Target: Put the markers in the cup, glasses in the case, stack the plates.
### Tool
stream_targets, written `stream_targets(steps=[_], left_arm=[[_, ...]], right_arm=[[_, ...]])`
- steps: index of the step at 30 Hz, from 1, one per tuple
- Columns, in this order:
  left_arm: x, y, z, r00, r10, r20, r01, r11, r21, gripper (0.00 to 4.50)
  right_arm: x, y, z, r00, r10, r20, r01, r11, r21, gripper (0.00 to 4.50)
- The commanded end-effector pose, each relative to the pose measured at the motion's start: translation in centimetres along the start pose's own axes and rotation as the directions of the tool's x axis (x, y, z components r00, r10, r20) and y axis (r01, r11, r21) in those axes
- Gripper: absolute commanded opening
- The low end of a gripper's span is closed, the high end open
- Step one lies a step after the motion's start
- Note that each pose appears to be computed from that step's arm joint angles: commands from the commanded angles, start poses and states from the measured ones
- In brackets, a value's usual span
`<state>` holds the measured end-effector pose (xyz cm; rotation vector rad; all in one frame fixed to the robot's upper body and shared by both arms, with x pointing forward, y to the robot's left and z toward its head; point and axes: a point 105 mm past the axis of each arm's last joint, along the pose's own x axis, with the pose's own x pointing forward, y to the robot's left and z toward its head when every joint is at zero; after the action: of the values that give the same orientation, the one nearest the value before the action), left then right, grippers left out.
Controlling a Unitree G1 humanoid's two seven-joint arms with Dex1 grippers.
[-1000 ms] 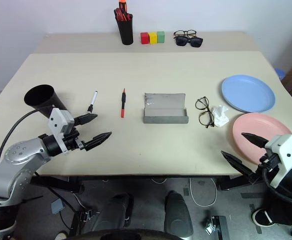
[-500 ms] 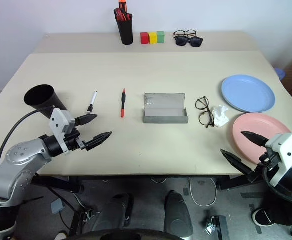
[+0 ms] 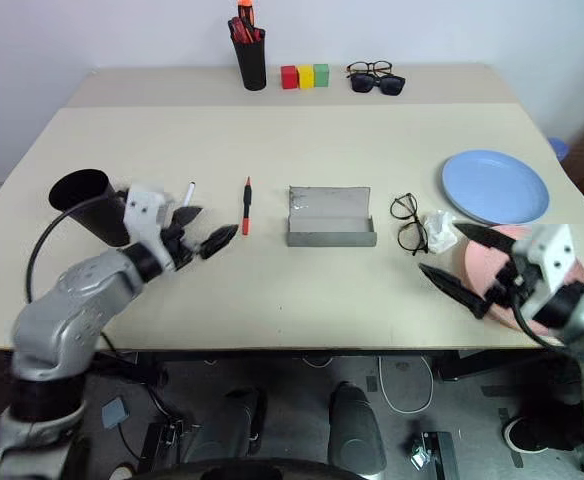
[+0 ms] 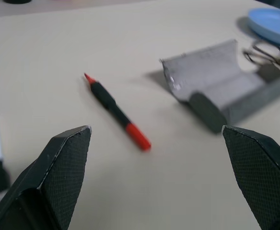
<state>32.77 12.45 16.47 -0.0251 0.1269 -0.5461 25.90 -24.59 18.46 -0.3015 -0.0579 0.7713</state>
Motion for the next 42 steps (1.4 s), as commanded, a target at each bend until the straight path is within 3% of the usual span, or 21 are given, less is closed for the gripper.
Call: stream_targets(steps=[1, 8, 17, 28, 31, 38, 42], left_arm=[[2.2, -0.7, 0.7, 0.997, 0.053, -0.051, -0.056, 0.997, -0.058, 4.5], [5.8, -0.5, 0.8, 0.96, 0.185, -0.212, -0.234, 0.942, -0.239, 4.5], [7.8, 2.2, 0.7, 0.892, 0.283, -0.353, -0.379, 0.893, -0.243, 4.5], [12.3, 0.7, -0.9, 0.815, 0.312, -0.488, -0.467, 0.853, -0.235, 4.5], [12.4, 1.3, -1.0, 0.792, 0.347, -0.502, -0.503, 0.838, -0.213, 3.61], [11.8, 3.1, -1.4, 0.753, 0.412, -0.514, -0.566, 0.803, -0.186, 0.05], [11.8, 3.1, -1.4, 0.768, 0.404, -0.497, -0.556, 0.806, -0.203, 0.01]], right_arm=[[1.8, -0.2, 0.8, 0.995, 0.1, 0.023, -0.099, 0.994, -0.048, 4.45], [4.6, -0.6, 1.2, 0.97, 0.241, 0.041, -0.237, 0.968, -0.084, 4.45], [5.3, -1.2, 1.1, 0.968, 0.243, 0.057, -0.237, 0.966, -0.104, 4.45], [4.6, -1.1, 1.0, 0.976, 0.211, 0.061, -0.204, 0.973, -0.106, 4.45], [4.2, -1.1, 1.1, 0.979, 0.195, 0.057, -0.188, 0.976, -0.107, 4.5], [3.7, -1.1, 0.9, 0.984, 0.171, 0.053, -0.165, 0.981, -0.098, 4.5], [3.8, -1.1, 0.7, 0.985, 0.167, 0.05, -0.162, 0.982, -0.095, 4.5]])
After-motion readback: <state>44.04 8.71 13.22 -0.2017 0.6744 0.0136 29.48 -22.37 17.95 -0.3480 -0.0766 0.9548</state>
